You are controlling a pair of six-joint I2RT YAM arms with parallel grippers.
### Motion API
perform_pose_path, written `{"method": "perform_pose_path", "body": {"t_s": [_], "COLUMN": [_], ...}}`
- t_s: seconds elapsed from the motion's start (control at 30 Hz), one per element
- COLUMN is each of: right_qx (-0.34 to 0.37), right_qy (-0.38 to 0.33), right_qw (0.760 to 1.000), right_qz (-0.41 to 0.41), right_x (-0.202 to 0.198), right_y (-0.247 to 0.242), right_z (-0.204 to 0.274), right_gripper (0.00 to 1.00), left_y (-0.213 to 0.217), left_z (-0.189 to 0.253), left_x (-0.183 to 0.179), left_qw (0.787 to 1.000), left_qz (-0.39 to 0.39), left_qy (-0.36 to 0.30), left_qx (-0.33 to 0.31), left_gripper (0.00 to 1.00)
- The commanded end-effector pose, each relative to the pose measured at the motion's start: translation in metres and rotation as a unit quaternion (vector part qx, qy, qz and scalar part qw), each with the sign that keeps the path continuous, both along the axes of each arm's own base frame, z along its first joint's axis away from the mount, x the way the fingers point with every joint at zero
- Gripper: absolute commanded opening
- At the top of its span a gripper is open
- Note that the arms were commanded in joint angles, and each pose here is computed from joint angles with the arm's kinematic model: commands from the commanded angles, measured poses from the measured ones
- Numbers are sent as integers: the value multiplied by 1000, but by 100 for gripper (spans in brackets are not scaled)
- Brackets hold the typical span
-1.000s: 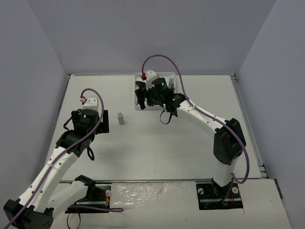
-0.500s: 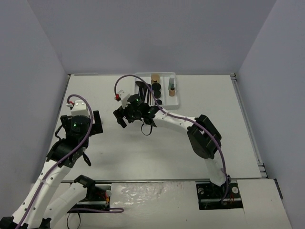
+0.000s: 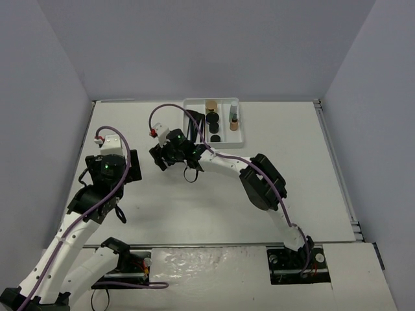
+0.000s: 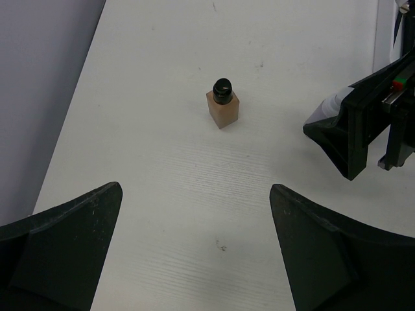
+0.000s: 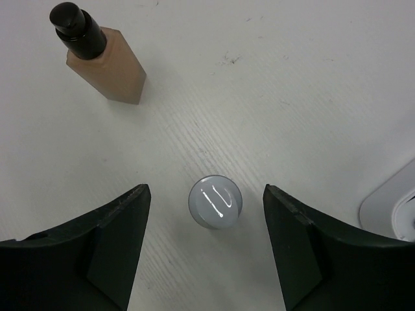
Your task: Organize the makeup
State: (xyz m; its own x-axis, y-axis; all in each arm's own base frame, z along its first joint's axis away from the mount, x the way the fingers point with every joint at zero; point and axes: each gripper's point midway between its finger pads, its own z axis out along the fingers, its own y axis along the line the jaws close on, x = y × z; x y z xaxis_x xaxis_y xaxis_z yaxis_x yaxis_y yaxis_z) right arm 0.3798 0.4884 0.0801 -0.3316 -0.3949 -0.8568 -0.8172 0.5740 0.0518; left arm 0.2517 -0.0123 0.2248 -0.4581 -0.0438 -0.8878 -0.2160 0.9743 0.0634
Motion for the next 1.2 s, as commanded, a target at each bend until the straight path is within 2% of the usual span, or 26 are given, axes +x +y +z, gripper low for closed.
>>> {"method": "perform_pose_path", "body": {"t_s": [0.0, 0.2, 0.37, 0.4, 0.47, 0.63, 0.8, 1.0, 1.17], "right_qx": [43, 38, 37, 41, 52, 66, 69, 53, 46], "right_qy": [-47, -44, -51, -54, -62, -86, -95, -90, -89], "right_qw": [998, 998, 998, 997, 996, 990, 973, 934, 909], "right_qz": [-6, -10, -18, -21, -29, -86, -197, -342, -404], "right_x": [20, 22, 24, 24, 25, 39, 77, 124, 146], "right_y": [16, 16, 12, 10, 4, -34, -115, -234, -294], "right_z": [37, 30, 39, 48, 70, 113, 137, 130, 114], "right_gripper": [60, 41, 15, 7, 1, 0, 0, 0, 0], "left_y": [2, 2, 1, 1, 1, 1, -2, -4, -4], "left_z": [13, 12, 12, 12, 13, 14, 11, 10, 11], "left_x": [7, 7, 8, 8, 8, 9, 10, 12, 12], "left_qw": [1000, 1000, 1000, 1000, 1000, 1000, 1000, 1000, 1000], "left_qz": [15, 15, 14, 14, 14, 14, 10, 7, 7], "left_qy": [-24, -23, -22, -22, -23, -25, -18, -14, -16], "left_qx": [-7, -7, -6, -6, -6, -8, -10, -10, -11], "left_gripper": [97, 97, 97, 97, 97, 97, 97, 97, 97]}}
